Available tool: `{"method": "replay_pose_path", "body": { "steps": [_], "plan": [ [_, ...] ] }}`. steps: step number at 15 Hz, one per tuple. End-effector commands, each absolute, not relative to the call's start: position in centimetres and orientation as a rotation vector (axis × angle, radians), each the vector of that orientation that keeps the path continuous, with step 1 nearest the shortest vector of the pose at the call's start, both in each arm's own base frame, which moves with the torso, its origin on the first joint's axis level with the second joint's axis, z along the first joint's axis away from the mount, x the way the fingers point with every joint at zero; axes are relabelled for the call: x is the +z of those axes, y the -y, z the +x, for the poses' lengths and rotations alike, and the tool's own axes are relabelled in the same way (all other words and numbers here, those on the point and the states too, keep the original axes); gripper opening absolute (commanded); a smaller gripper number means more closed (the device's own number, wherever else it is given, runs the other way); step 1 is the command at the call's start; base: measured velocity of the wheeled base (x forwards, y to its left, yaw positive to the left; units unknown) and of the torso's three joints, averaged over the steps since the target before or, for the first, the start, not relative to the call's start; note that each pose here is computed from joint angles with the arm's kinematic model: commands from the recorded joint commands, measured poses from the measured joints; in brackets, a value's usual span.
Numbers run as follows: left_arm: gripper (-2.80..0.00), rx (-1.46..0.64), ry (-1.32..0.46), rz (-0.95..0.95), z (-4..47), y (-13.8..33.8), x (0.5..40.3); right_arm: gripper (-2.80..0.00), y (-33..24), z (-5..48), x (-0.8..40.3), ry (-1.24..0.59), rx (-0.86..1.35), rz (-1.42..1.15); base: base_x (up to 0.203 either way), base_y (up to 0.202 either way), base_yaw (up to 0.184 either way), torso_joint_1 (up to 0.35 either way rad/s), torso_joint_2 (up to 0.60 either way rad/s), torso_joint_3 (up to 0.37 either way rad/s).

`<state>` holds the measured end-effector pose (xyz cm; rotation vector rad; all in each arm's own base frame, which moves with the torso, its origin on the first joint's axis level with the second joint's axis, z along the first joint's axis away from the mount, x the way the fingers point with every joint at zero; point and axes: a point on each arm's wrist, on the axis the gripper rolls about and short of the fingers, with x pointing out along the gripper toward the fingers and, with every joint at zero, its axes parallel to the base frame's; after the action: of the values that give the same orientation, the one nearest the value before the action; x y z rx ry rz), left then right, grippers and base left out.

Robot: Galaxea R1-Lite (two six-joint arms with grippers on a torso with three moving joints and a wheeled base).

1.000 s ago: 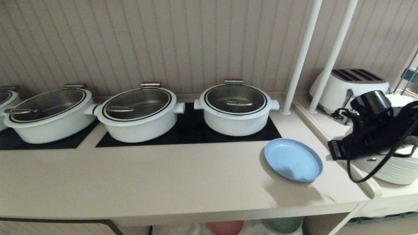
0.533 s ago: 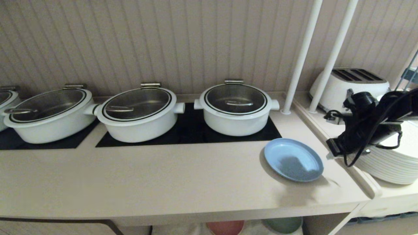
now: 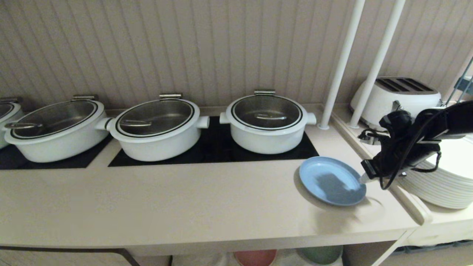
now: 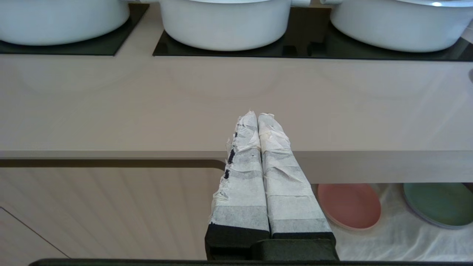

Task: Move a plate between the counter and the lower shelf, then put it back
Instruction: Pick up the plate

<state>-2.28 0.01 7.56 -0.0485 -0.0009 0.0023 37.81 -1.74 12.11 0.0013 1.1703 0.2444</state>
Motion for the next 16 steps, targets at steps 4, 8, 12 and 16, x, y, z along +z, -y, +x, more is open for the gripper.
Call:
{"method": "replay_pose_path", "body": {
  "steps": [4,8,12,16],
  "plan": [
    [-2.8,0.003,0.002,-0.049,-2.3,0.0,7.6,0.0,1.8,38.2,12.5,-1.156,0.246,-0.006,0.0,0.0,0.0,0.0,0.0,0.0],
    [-2.8,0.003,0.002,-0.049,-2.3,0.0,7.6,0.0,1.7,39.0,12.9,-1.131,0.243,-0.012,0.0,0.0,0.0,0.0,0.0,0.0],
    [-2.8,0.003,0.002,-0.049,-2.3,0.0,7.6,0.0,1.6,40.1,11.6,-1.141,0.248,-0.016,0.0,0.0,0.0,0.0,0.0,0.0],
    [-2.8,0.003,0.002,-0.049,-2.3,0.0,7.6,0.0,1.7,41.1,10.4,-1.156,0.247,-0.013,0.0,0.0,0.0,0.0,0.0,0.0]
  ]
}}
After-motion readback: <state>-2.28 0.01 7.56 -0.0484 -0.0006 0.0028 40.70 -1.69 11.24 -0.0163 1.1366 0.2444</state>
